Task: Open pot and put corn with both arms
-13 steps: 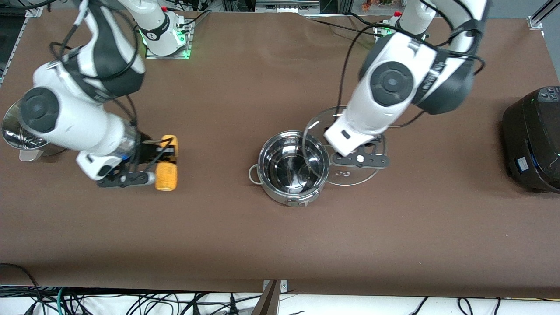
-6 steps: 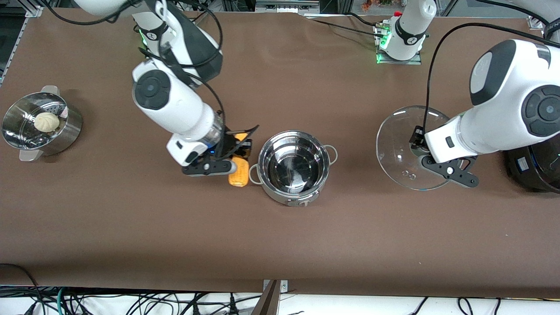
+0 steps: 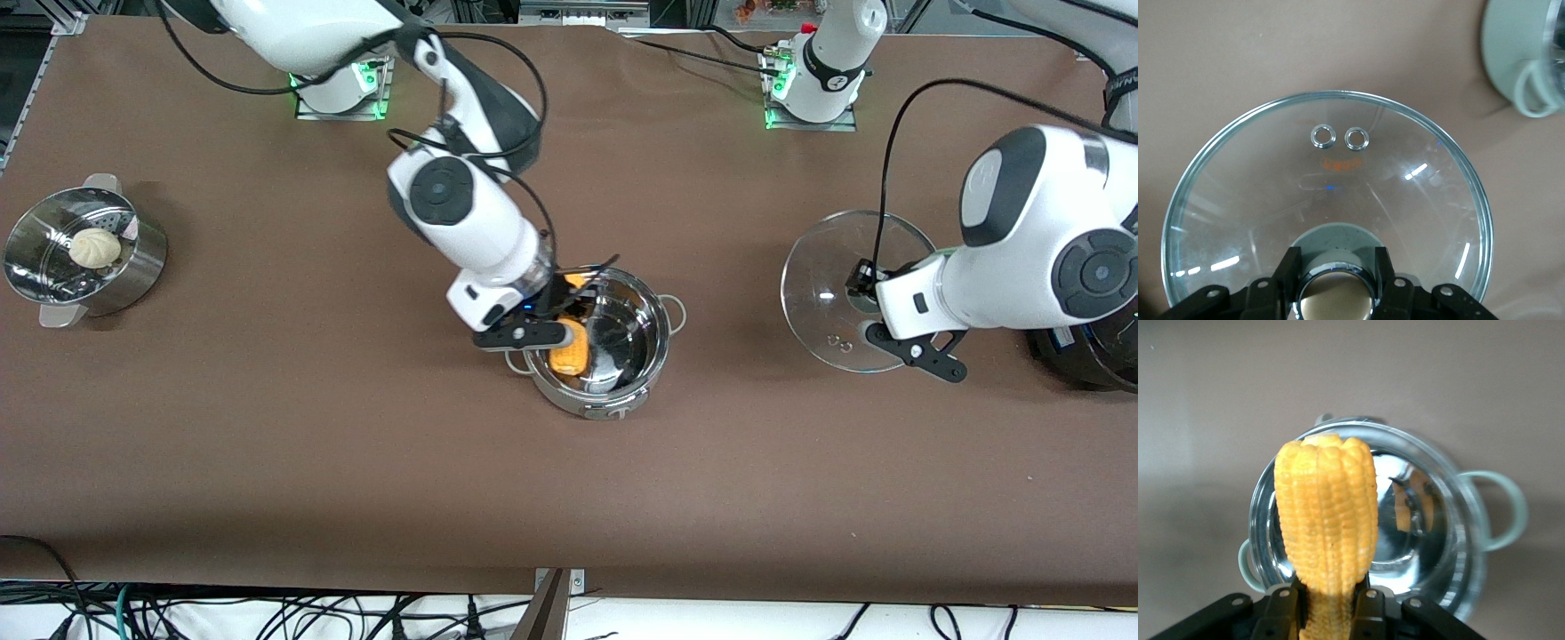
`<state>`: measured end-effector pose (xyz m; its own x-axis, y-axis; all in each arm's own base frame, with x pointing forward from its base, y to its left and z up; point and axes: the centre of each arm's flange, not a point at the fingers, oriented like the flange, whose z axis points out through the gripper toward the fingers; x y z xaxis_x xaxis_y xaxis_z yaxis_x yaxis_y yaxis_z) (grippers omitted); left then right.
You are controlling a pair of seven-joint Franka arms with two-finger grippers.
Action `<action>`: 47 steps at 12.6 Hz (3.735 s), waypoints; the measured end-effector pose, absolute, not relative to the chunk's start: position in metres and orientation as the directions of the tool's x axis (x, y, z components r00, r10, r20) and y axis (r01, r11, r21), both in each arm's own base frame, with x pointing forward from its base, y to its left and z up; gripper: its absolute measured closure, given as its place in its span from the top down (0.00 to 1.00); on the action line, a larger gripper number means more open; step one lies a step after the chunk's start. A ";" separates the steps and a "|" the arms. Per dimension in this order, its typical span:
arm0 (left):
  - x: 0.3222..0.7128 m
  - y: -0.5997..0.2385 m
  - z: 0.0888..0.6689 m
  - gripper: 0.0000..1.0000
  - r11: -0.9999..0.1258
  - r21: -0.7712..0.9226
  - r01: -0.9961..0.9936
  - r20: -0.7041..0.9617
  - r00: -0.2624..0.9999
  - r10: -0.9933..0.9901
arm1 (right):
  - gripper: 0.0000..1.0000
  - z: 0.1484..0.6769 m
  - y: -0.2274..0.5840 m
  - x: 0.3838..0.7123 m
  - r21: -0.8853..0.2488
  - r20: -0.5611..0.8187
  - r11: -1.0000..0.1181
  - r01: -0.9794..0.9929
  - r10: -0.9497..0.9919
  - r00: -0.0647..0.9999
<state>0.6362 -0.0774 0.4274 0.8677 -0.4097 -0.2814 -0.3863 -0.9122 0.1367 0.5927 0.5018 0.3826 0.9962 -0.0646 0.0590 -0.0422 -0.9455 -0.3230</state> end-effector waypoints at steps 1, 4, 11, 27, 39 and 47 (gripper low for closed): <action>0.635 -0.070 0.403 0.49 -0.915 0.138 -0.379 -0.281 0.871 -0.403 | 0.28 0.366 0.520 0.586 -0.317 0.067 -0.948 -0.040 -0.064 0.996; 0.616 -0.062 0.324 0.49 -0.921 0.134 -0.365 -0.274 0.880 -0.388 | 0.28 0.323 0.541 0.583 -0.327 0.074 -0.944 -0.039 -0.066 0.995; 0.579 -0.055 0.222 0.49 -0.886 0.131 -0.445 -0.193 0.865 -0.463 | 0.33 0.306 0.534 0.593 -0.323 0.071 -0.945 -0.057 -0.084 0.994; 0.581 -0.070 0.453 1.00 -0.968 0.062 -0.244 -0.203 0.946 -0.252 | 1.00 0.504 0.348 0.650 -0.113 0.053 -0.992 -0.061 -0.068 0.996; 0.562 -0.038 0.597 1.00 -1.000 0.015 -0.028 -0.067 0.997 -0.029 | 1.00 0.589 0.062 0.621 0.058 -0.116 -0.982 -0.178 -0.183 0.976; 0.540 -0.037 0.587 1.00 -1.000 0.014 -0.007 -0.029 1.000 -0.007 | 1.00 0.618 0.011 0.585 0.061 -0.100 -0.990 -0.130 -0.136 0.986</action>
